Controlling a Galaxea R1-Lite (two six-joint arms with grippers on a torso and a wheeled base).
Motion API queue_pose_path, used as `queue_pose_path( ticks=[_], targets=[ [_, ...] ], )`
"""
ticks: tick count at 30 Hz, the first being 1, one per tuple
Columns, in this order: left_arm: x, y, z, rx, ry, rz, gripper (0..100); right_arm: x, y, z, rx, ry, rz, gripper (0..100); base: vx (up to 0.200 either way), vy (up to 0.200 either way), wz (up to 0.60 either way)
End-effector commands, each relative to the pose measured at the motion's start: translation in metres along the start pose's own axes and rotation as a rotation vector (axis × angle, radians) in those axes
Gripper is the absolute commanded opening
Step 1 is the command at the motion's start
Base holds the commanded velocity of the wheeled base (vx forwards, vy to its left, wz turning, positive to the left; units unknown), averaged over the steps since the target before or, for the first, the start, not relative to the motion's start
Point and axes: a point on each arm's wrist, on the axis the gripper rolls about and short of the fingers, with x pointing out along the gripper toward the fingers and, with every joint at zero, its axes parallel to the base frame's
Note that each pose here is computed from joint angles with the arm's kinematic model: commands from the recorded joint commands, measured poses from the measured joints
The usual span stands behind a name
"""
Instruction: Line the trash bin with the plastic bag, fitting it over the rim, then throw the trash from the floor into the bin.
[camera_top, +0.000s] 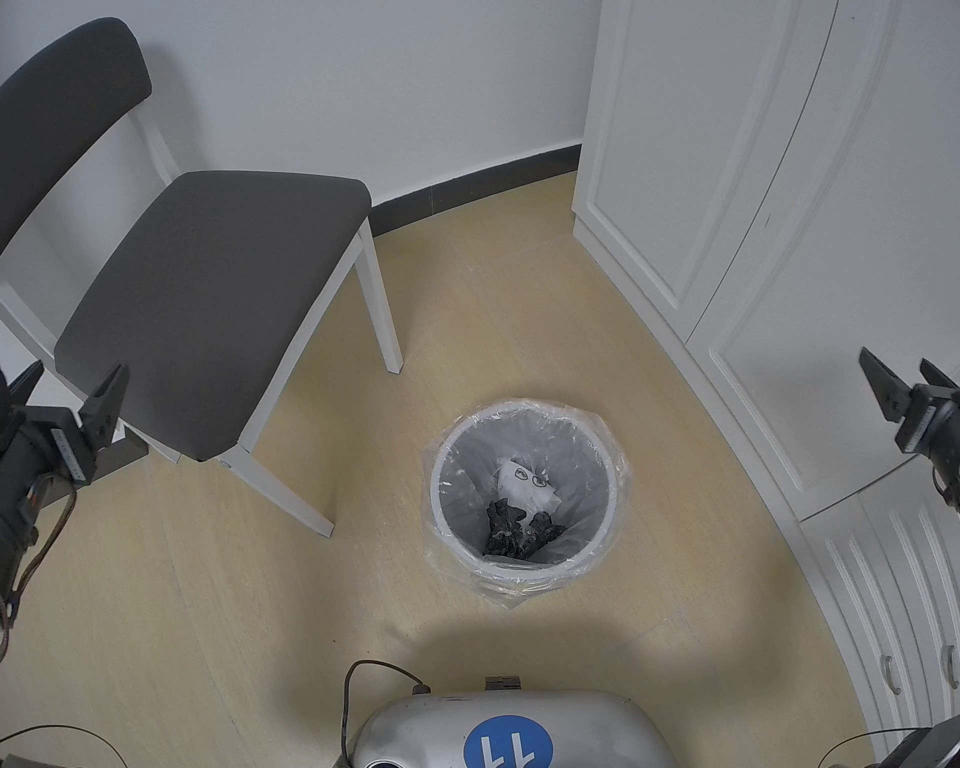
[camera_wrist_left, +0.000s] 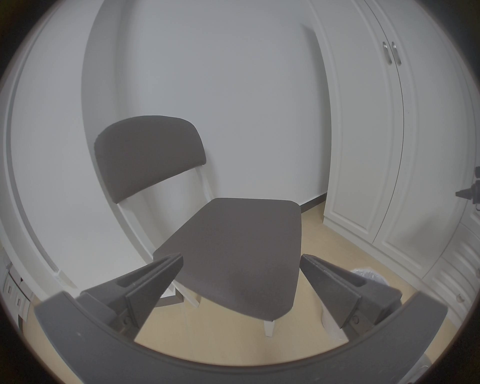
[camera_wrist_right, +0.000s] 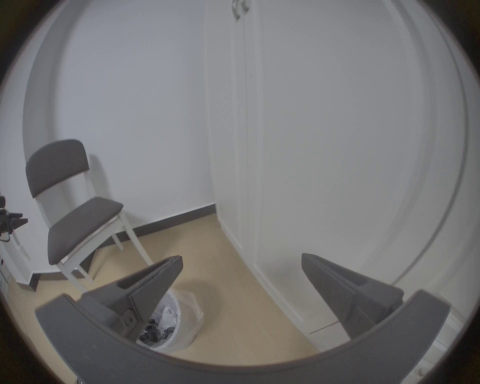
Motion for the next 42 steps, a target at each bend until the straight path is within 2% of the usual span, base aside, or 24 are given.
queue_pose_path(
  ticks=[1,4,5,6,10,14,17,21,33,37,42],
  targets=[
    [-0.055,0.023,0.020,-0.058,-0.103,0.018,100,-0.064,-0.020,-0.001,0.041,-0.106,-0.038,100,0.000,0.000,0.00],
    [-0.065,0.030,0.021,-0.054,-0.107,0.054,100,-0.080,-0.024,-0.003,0.048,-0.134,-0.040,100,0.000,0.000,0.00],
    [-0.074,0.036,0.022,-0.051,-0.113,0.098,100,-0.094,-0.028,-0.007,0.049,-0.142,-0.050,100,0.000,0.000,0.00],
    [-0.078,0.037,0.022,-0.058,-0.119,0.108,100,-0.099,-0.030,-0.007,0.048,-0.148,-0.059,100,0.000,0.000,0.00],
    [-0.103,0.045,0.022,-0.088,-0.130,0.134,100,-0.132,-0.038,-0.010,0.036,-0.151,-0.108,100,0.000,0.000,0.00],
    [-0.122,0.049,0.020,-0.086,-0.130,0.147,100,-0.153,-0.041,-0.013,0.048,-0.150,-0.116,100,0.000,0.000,0.00],
    [-0.141,0.054,0.026,-0.119,-0.160,0.174,100,-0.172,-0.044,-0.018,0.070,-0.161,-0.121,100,0.000,0.000,0.00],
    [-0.162,0.057,0.021,-0.117,-0.154,0.172,100,-0.190,-0.045,-0.027,0.093,-0.177,-0.139,100,0.000,0.000,0.00],
    [-0.186,0.060,0.018,-0.127,-0.200,0.192,100,-0.212,-0.046,-0.051,0.097,-0.206,-0.116,100,0.000,0.000,0.00],
    [-0.201,0.060,0.006,-0.123,-0.202,0.202,100,-0.209,-0.046,-0.063,0.097,-0.180,-0.118,100,0.000,0.000,0.00],
    [-0.217,0.060,-0.006,-0.122,-0.191,0.202,100,-0.208,-0.046,-0.065,0.093,-0.176,-0.111,100,0.000,0.000,0.00]
  ],
)
